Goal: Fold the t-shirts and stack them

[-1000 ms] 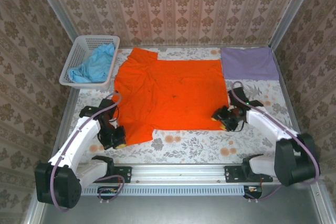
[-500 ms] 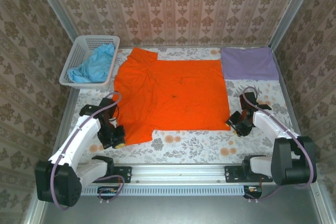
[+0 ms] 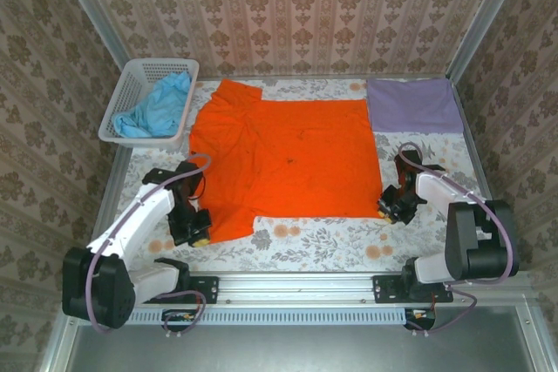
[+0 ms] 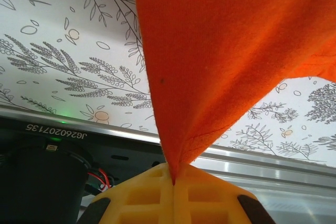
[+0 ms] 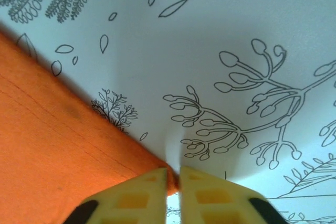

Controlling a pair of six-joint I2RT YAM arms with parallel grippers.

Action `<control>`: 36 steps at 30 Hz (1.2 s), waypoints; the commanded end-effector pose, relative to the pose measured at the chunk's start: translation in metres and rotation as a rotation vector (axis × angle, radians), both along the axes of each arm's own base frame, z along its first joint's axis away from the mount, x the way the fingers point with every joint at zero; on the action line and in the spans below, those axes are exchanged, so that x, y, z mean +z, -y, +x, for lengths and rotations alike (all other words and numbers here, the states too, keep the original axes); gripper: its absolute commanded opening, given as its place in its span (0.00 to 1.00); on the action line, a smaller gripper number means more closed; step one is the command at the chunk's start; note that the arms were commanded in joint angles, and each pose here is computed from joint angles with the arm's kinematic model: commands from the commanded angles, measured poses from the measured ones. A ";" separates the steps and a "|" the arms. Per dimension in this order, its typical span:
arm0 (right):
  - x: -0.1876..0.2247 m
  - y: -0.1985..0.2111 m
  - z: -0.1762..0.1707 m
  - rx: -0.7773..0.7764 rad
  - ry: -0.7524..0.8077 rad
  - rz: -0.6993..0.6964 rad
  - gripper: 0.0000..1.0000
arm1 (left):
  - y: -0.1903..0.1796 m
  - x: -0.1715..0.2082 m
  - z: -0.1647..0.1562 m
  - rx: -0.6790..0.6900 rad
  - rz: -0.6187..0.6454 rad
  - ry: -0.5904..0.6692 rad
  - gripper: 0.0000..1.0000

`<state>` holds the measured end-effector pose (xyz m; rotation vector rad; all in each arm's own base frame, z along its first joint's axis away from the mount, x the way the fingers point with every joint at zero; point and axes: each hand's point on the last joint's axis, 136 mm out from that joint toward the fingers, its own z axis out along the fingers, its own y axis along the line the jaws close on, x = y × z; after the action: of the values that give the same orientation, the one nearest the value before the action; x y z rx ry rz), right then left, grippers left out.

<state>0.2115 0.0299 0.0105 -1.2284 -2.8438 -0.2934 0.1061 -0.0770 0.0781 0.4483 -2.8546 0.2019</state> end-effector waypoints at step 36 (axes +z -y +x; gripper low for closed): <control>0.032 -0.008 -0.033 0.108 0.050 0.030 0.00 | 0.006 0.012 -0.033 -0.060 0.022 -0.113 0.00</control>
<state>0.1889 0.0375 0.0382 -1.1094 -2.9399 -0.3935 0.0701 -0.0830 0.0850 0.3666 -2.7530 0.1448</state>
